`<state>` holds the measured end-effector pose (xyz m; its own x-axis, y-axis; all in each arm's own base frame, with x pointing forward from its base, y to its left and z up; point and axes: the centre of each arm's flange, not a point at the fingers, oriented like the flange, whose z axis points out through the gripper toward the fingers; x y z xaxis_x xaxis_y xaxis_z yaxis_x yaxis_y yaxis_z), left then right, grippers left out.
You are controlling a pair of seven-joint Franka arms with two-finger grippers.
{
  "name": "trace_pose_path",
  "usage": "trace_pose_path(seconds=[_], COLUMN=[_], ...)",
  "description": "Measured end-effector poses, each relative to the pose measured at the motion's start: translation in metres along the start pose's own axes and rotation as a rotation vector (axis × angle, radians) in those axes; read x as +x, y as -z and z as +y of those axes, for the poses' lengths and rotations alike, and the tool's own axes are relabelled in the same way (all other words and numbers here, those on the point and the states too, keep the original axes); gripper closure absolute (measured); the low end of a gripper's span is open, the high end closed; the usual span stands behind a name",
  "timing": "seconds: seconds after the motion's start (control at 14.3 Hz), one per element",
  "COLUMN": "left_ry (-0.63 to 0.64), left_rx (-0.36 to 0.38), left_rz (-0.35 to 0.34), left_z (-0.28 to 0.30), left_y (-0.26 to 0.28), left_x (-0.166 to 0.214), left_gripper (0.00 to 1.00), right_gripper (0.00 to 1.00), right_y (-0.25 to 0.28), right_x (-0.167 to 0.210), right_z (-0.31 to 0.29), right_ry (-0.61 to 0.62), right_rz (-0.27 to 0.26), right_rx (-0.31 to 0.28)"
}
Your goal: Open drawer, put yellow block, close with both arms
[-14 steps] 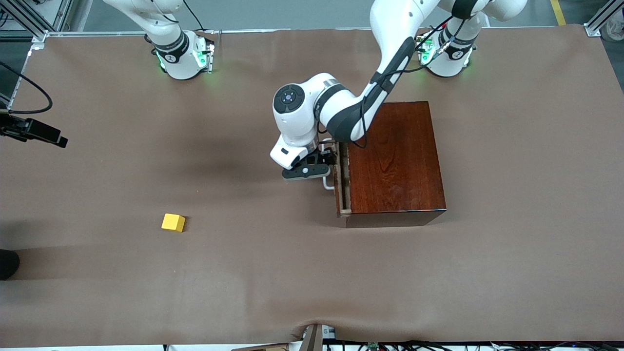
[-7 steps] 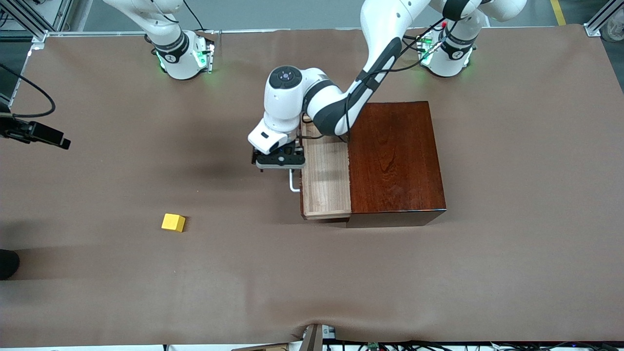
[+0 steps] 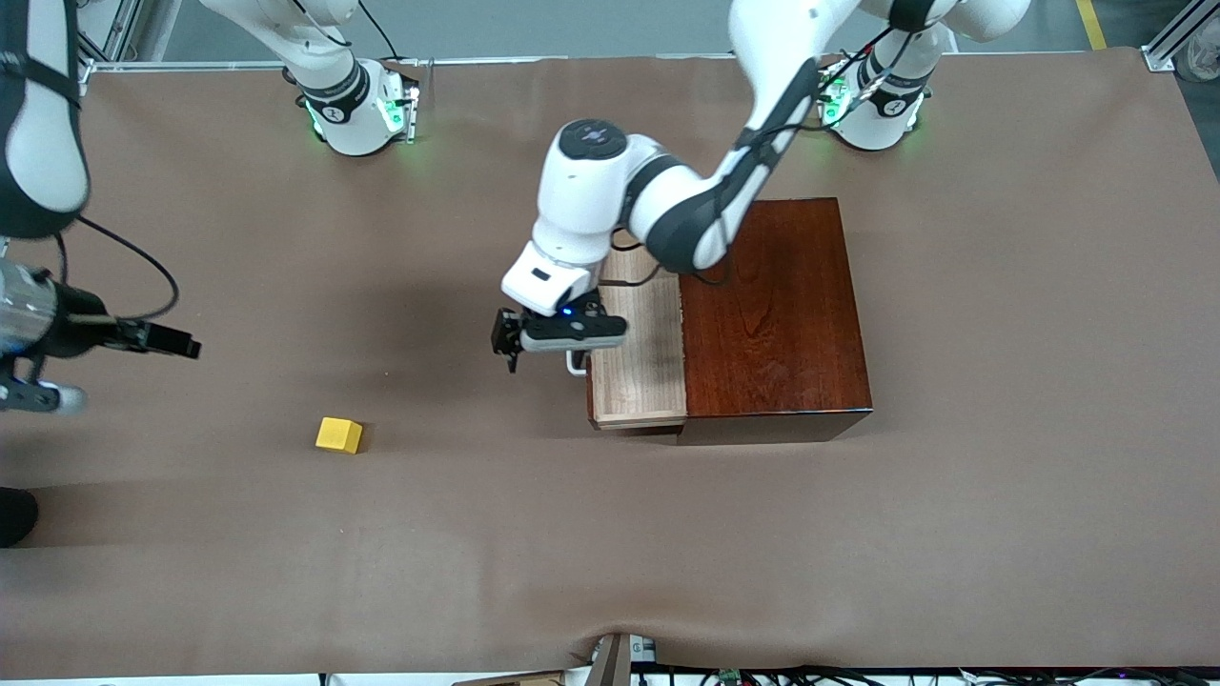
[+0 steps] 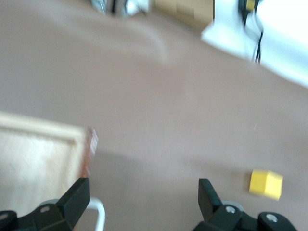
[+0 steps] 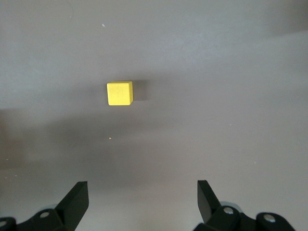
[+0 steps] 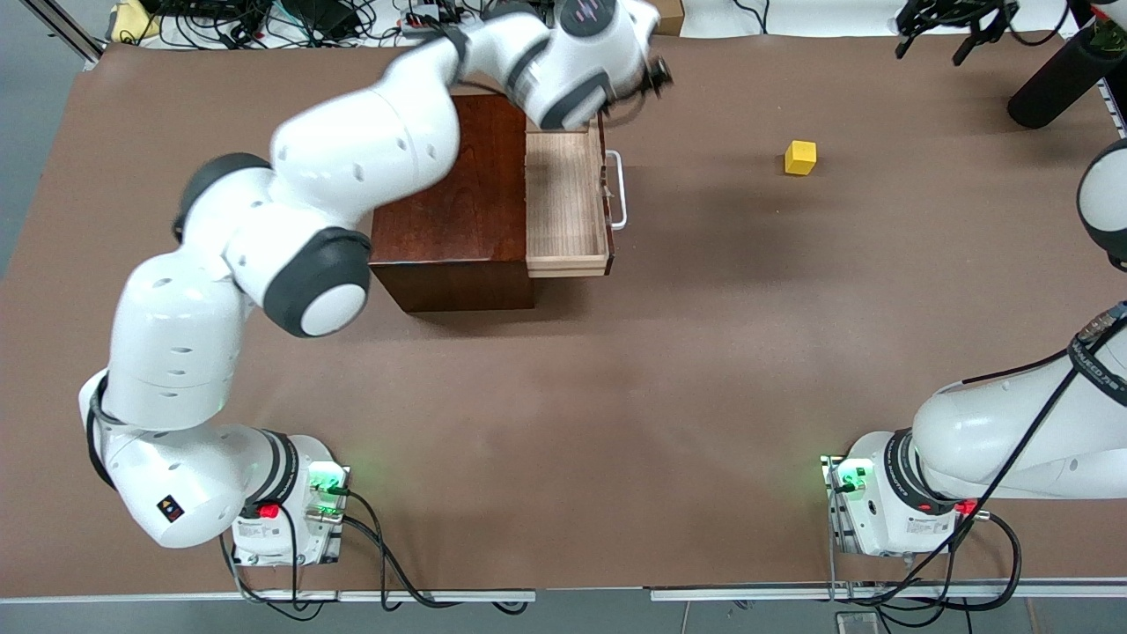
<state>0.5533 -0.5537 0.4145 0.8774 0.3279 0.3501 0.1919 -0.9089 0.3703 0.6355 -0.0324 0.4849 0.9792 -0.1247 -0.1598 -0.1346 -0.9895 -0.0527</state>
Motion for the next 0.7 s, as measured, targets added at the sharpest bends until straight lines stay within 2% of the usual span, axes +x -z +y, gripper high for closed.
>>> trace_pose_path(seconds=[0.14, 0.35, 0.7], left_ry=[0.077, 0.178, 0.245], left_rx=[0.006, 0.036, 0.112], left_rz=[0.05, 0.107, 0.154], left_z=[-0.028, -0.084, -0.174], left_y=[0.023, 0.031, 0.035], left_x=[0.065, 0.144, 0.23], left_gripper=[0.0, 0.0, 0.0], right_gripper=[0.0, 0.0, 0.0], right_y=[-0.028, -0.092, -0.181], right_x=[0.012, 0.04, 0.068], right_z=[-0.011, -0.022, -0.038], right_ry=[0.016, 0.031, 0.048], right_rz=[-0.026, -0.012, 0.018], right_rx=[-0.001, 0.004, 0.012])
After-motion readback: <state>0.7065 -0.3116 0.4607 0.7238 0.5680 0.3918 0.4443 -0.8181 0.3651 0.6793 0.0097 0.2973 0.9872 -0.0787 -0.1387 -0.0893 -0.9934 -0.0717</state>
